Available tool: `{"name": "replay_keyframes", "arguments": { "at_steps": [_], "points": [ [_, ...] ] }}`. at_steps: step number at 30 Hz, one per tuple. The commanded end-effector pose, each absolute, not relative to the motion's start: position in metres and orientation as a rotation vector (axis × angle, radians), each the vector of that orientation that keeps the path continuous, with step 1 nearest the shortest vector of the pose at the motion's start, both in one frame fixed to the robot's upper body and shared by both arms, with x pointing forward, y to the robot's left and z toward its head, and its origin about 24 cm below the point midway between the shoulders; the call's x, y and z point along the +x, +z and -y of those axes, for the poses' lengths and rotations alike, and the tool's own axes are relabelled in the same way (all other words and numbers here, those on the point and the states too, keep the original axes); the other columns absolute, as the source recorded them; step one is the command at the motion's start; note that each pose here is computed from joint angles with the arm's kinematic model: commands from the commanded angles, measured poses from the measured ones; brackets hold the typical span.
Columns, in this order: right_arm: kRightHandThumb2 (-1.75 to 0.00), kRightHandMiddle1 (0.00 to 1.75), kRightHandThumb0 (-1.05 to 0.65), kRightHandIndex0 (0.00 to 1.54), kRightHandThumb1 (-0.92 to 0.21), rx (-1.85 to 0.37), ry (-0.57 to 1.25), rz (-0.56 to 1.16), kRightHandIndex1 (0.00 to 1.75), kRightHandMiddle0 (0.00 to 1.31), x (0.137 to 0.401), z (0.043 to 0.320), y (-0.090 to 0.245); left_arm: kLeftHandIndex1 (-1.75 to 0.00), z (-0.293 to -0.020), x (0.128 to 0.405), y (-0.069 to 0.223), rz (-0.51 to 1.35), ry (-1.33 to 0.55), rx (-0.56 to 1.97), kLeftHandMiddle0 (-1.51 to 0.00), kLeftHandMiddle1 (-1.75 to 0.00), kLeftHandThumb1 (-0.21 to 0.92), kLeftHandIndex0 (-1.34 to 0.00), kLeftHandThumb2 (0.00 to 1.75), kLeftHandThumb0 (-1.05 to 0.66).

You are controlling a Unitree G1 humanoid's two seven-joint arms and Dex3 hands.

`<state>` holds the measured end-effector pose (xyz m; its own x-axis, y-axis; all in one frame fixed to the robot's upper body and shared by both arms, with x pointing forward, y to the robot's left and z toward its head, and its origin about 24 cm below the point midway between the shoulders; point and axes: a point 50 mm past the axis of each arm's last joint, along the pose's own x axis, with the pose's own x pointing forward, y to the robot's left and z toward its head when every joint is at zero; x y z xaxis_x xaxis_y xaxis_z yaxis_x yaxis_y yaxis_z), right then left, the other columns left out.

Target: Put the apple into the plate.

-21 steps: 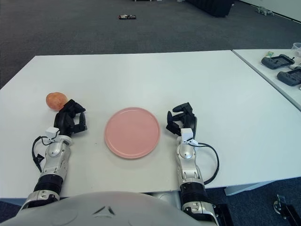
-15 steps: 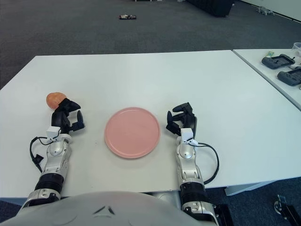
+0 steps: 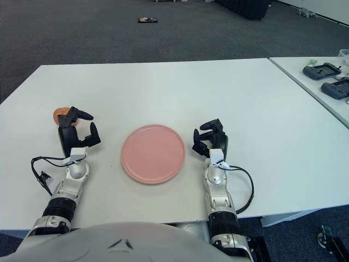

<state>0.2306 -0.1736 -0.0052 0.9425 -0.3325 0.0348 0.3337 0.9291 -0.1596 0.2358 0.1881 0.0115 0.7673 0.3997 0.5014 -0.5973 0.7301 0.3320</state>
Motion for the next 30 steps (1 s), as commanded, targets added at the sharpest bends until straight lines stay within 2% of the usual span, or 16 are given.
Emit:
{"name": "replay_keyframes", "arguments": {
  "at_steps": [1,6,7,9,12,14,15,16,17,18,19,21,22,25,30],
  "points": [
    [-1.07,1.75,-0.41,0.73,-0.53,-0.175,-0.347,-0.095,1.5,0.45,0.223,0.174,-0.021,-1.75,-0.204,0.224,-0.004,0.455,0.668,0.753,-1.34,-1.75,0.13,-0.77,1.55,-0.56],
    [-1.07,1.75,-0.41,0.73,-0.52,-0.174,-0.346,-0.092,1.51,0.45,0.223,0.175,-0.021,-1.75,-0.211,0.231,0.002,0.528,0.708,0.82,-1.29,-1.75,0.15,-0.75,1.52,-0.55],
    [-1.07,1.75,-0.41,0.73,-0.52,-0.174,-0.346,-0.092,1.51,0.45,0.223,0.175,-0.021,-1.75,-0.213,0.233,0.002,0.518,0.709,0.838,-1.15,-1.75,0.18,-0.73,1.49,-0.54],
    [-1.07,1.75,-0.41,0.72,-0.52,-0.174,-0.346,-0.092,1.51,0.45,0.223,0.175,-0.021,-1.75,-0.217,0.235,0.001,0.487,0.705,0.865,-0.58,-1.75,0.33,-0.6,1.3,-0.49],
    [-1.07,1.75,-0.41,0.72,-0.53,-0.174,-0.345,-0.093,1.51,0.45,0.223,0.175,-0.021,-1.75,-0.224,0.236,0.001,0.444,0.692,0.887,-0.19,-1.7,0.51,-0.2,1.09,-0.76],
    [-1.06,1.75,-0.41,0.72,-0.53,-0.174,-0.345,-0.094,1.51,0.44,0.223,0.175,-0.022,-1.48,-0.229,0.238,0.003,0.424,0.684,0.904,-0.1,-1.52,0.57,-0.1,0.98,-0.85],
    [-1.06,1.75,-0.41,0.72,-0.53,-0.174,-0.345,-0.095,1.51,0.44,0.223,0.175,-0.022,-1.3,-0.233,0.24,0.006,0.412,0.676,0.93,-0.06,-1.37,0.59,-0.06,0.92,-0.89],
    [-1.06,1.75,-0.41,0.72,-0.53,-0.174,-0.345,-0.095,1.52,0.44,0.223,0.175,-0.022,-1.02,-0.235,0.242,0.008,0.404,0.67,0.949,-0.04,-1.07,0.61,-0.04,0.86,-0.92],
    [-1.06,1.75,-0.41,0.72,-0.53,-0.175,-0.344,-0.095,1.52,0.44,0.222,0.175,-0.022,-0.91,-0.238,0.245,0.01,0.393,0.657,0.983,-0.03,-0.95,0.62,-0.03,0.84,-0.92],
    [-1.06,1.75,-0.41,0.72,-0.53,-0.175,-0.344,-0.095,1.52,0.44,0.222,0.175,-0.022,-0.64,-0.24,0.246,0.012,0.386,0.648,1.005,-0.02,-0.61,0.64,-0.02,0.81,-0.96],
    [-1.06,1.75,-0.41,0.72,-0.53,-0.175,-0.344,-0.095,1.52,0.44,0.222,0.175,-0.022,-0.47,-0.241,0.248,0.014,0.376,0.637,1.03,-0.01,-0.39,0.65,-0.01,0.78,-0.98],
    [-1.06,1.75,-0.41,0.72,-0.53,-0.175,-0.345,-0.096,1.53,0.44,0.222,0.175,-0.022,-0.24,-0.242,0.251,0.016,0.361,0.624,1.06,-0.01,-0.2,0.66,-0.01,0.76,-1.01],
    [-1.06,1.75,-0.41,0.72,-0.53,-0.175,-0.345,-0.096,1.53,0.44,0.222,0.175,-0.022,-0.15,-0.242,0.251,0.017,0.355,0.62,1.069,0.0,-0.13,0.67,0.0,0.73,-1.02],
    [-1.06,1.75,-0.41,0.72,-0.53,-0.175,-0.345,-0.094,1.53,0.44,0.222,0.175,-0.022,-0.05,-0.243,0.253,0.019,0.332,0.605,1.1,0.0,-0.04,0.68,0.0,0.69,-1.04],
    [-1.06,1.75,-0.41,0.71,-0.53,-0.173,-0.345,-0.089,1.53,0.44,0.222,0.176,-0.022,-0.01,-0.245,0.258,0.023,0.298,0.578,1.134,0.0,-0.01,0.63,0.0,0.65,-1.05]
  ]
}}
